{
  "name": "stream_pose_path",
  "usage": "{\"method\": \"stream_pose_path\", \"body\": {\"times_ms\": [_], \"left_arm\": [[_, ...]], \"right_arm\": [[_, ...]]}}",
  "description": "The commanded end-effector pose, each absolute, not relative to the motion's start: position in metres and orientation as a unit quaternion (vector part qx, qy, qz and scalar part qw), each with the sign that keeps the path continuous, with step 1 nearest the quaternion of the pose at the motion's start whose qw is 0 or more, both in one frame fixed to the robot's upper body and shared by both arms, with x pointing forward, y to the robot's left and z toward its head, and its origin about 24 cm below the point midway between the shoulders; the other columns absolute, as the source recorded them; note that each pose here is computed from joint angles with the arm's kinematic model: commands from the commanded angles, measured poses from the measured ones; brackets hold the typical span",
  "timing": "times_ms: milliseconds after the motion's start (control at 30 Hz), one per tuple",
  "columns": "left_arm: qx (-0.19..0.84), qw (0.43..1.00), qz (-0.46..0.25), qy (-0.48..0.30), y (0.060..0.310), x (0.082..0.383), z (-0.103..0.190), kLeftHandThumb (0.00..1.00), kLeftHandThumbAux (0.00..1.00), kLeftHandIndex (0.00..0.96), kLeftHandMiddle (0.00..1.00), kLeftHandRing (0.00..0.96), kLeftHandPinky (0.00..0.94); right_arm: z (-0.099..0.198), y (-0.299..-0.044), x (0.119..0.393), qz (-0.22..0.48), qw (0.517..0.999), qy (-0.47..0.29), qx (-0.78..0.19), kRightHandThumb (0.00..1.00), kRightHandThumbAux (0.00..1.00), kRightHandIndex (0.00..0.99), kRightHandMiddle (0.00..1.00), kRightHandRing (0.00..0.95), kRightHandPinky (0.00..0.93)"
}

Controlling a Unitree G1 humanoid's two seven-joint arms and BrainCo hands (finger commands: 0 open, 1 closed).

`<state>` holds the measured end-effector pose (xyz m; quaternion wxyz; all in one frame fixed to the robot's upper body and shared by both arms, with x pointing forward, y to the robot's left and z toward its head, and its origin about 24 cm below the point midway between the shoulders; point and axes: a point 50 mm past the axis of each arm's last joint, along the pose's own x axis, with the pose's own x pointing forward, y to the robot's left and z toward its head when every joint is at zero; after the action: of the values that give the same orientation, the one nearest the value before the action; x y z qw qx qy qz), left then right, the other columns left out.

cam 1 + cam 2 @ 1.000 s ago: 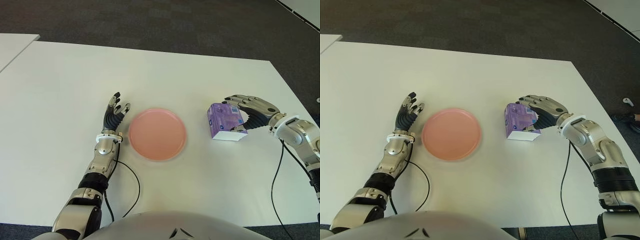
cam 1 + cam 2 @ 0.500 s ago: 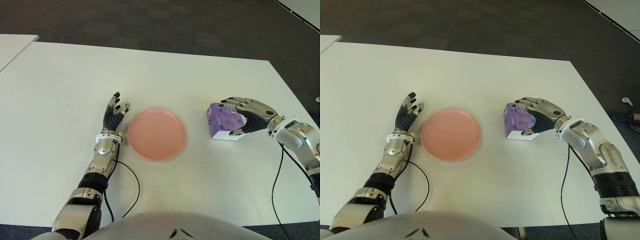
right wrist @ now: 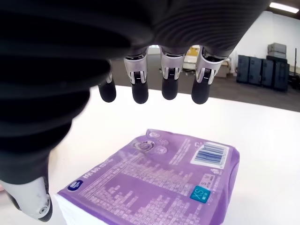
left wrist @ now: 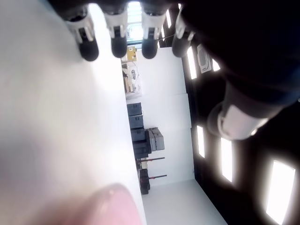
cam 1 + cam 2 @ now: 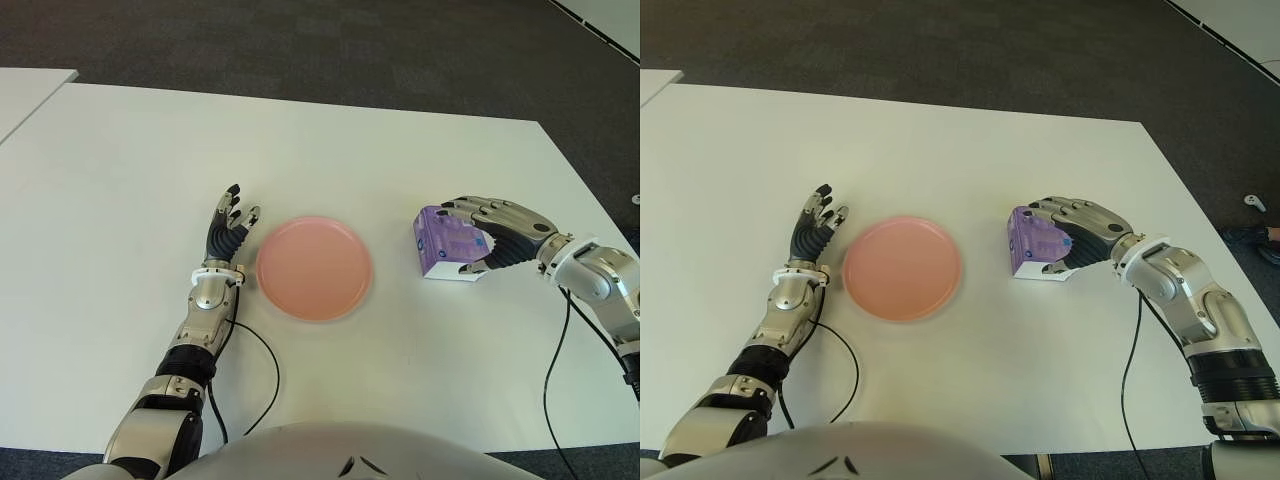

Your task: Put the tissue paper into the plate.

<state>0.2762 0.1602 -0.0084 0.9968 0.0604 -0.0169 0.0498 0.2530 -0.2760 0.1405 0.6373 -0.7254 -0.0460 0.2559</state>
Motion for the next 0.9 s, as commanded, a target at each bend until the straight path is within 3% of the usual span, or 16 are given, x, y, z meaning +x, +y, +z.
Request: {"method": "stream_pose_path", "body": {"times_ms": [33,900], "left_arm": [[0.063,0.997,0.045,0.017,0.163,0.268,-0.021,0.000,0.550,0.000,0.000,0.000,0.000],[0.066,0.997,0.049,0.016,0.166,0.268,-0.021,0.000,0.559,0.000,0.000,0.000,0.000]], "right_arm": [[0.135,-0.277,0.251,0.265,0.637,-0.029,-0.723,0.085,0.659,0.005,0.022,0.000,0.006],[0.091,-0.292,0.274,0.270,0.642,0.044,-0.717,0.131,0.674,0.021,0.032,0.001,0.028]]}}
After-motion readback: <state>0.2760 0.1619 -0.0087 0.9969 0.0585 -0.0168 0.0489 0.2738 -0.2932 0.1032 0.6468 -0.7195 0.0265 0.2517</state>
